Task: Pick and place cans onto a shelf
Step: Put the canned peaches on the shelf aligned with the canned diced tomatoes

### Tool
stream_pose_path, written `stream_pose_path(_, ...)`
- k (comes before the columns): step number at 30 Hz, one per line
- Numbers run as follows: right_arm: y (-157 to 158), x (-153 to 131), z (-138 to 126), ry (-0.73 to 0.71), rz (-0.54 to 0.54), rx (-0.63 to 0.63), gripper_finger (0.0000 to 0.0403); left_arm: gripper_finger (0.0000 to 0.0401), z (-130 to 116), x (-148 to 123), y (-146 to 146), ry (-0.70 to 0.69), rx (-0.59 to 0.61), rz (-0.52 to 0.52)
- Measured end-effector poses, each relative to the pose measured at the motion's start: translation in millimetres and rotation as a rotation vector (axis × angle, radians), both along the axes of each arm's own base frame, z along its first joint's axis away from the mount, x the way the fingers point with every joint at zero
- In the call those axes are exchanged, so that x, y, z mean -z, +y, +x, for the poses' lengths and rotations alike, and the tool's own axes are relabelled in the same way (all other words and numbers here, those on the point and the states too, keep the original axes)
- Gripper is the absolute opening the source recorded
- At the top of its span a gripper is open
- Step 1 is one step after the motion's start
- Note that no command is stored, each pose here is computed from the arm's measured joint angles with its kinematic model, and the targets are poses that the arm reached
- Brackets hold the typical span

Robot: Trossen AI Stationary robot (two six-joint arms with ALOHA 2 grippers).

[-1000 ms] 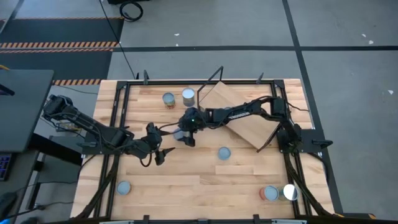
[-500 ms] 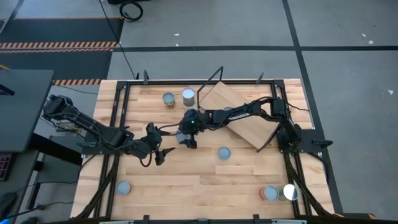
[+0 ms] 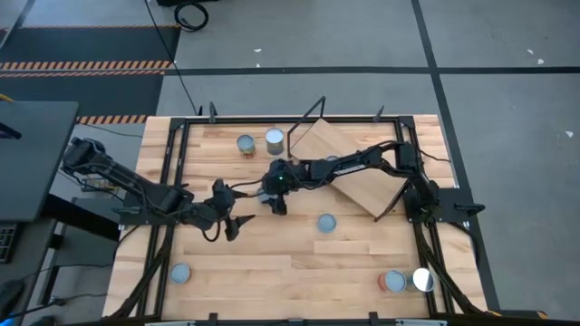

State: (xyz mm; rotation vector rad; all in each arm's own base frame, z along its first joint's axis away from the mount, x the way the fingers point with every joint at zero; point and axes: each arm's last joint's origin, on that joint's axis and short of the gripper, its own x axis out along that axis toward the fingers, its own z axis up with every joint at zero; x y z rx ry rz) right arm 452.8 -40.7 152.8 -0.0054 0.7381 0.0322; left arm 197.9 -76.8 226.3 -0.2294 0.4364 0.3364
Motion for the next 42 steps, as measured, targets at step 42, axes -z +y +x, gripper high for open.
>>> stream_pose_path(42, -77, -88, -272, -0.132, -0.083, 0.881, 0.0286, 0.0357, -11, -26, 2, -0.15, 0.024, -0.025)
